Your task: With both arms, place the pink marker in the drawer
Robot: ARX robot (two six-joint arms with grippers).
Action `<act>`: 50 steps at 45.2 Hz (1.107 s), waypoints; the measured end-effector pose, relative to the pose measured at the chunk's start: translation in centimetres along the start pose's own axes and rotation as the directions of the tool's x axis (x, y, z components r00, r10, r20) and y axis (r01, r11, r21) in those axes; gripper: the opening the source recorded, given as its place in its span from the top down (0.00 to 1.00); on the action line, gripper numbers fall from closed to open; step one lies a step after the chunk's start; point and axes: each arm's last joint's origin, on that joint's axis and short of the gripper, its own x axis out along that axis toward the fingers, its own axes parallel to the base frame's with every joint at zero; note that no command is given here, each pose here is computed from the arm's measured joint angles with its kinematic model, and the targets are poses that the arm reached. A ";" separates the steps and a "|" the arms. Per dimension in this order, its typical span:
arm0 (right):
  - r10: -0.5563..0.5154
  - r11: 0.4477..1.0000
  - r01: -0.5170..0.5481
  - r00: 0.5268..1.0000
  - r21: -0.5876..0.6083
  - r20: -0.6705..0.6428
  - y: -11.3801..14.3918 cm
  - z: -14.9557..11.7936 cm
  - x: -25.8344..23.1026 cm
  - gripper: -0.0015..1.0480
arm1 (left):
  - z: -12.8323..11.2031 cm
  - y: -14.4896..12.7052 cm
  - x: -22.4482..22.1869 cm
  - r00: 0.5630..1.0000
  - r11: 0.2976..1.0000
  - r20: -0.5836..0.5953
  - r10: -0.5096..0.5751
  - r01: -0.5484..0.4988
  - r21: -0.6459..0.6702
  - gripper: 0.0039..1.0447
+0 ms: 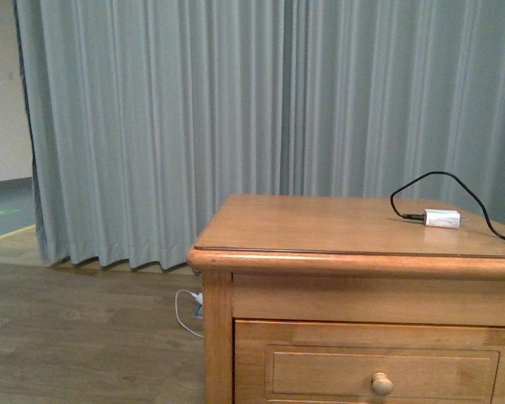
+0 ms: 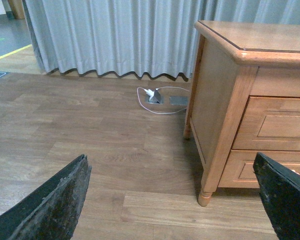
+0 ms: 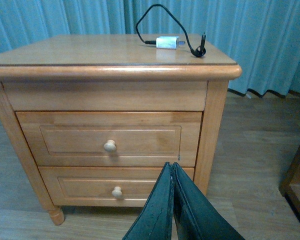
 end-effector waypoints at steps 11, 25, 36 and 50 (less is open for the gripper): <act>0.001 1.000 -0.001 1.000 0.000 0.004 0.0 -0.1 -0.5 0.99 | 0.0 0.0 0.0 1.000 1.000 0.000 0.000 0.000 0.000 0.06; 0.002 1.000 -0.002 1.000 -0.001 -0.028 0.0 -0.6 -1.7 0.99 | 0.0 0.0 0.0 1.000 1.000 0.000 0.000 0.000 0.000 0.06; 0.002 1.000 -0.002 1.000 -0.001 -0.003 0.0 -0.4 -1.9 0.99 | 0.0 0.0 0.0 1.000 1.000 0.000 0.000 0.000 0.000 0.06; 0.002 1.000 -0.002 1.000 -0.002 -0.003 0.0 -0.4 -1.9 0.56 | 0.0 0.0 0.0 1.000 1.000 0.000 0.000 0.000 0.000 0.06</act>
